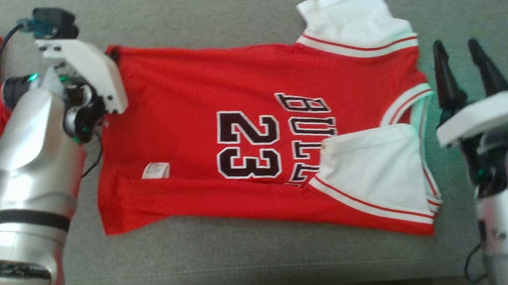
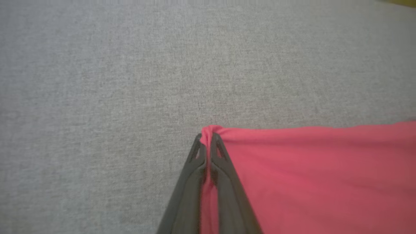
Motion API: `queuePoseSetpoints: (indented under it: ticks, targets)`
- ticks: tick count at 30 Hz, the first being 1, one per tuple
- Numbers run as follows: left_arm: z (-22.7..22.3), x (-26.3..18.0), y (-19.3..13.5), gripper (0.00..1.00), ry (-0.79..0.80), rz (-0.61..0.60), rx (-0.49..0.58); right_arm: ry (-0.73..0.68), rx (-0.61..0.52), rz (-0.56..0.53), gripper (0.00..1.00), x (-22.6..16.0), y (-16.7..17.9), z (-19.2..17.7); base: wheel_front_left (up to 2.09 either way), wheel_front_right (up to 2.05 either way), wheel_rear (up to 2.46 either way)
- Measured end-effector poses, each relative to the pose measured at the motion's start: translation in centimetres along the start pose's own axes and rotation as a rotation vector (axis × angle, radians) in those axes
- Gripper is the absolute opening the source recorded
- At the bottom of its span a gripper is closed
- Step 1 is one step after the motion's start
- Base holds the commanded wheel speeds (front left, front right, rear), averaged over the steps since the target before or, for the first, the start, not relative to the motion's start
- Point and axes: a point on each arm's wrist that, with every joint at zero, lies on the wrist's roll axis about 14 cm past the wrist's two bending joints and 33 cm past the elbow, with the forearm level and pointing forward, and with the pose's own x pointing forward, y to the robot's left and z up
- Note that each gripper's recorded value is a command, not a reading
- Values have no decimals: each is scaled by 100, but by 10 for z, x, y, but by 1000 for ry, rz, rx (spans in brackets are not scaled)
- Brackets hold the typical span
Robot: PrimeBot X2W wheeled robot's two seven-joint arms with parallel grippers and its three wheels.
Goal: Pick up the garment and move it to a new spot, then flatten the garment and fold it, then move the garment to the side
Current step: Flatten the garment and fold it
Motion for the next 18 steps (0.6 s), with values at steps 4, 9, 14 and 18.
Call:
queuePoseSetpoints:
  ticks: [4, 9, 14, 18]
  targets:
    - [3, 4, -2, 0, -23, -12, -4, 83, -7, 28, 100, 38, 2, -8, 0, 0, 0]
    - [0, 8, 2, 0, -31, -15, -15, 191, -42, 72, 100, 82, 14, -16, 0, 0, 0]
    - [1, 12, 3, 0, -42, -19, -15, 286, -68, 96, 100, 109, 25, -28, 0, 0, 0]
    - [1, 15, 5, 0, -49, -22, -24, 380, -100, 106, 100, 124, 31, -44, 0, 0, 0]
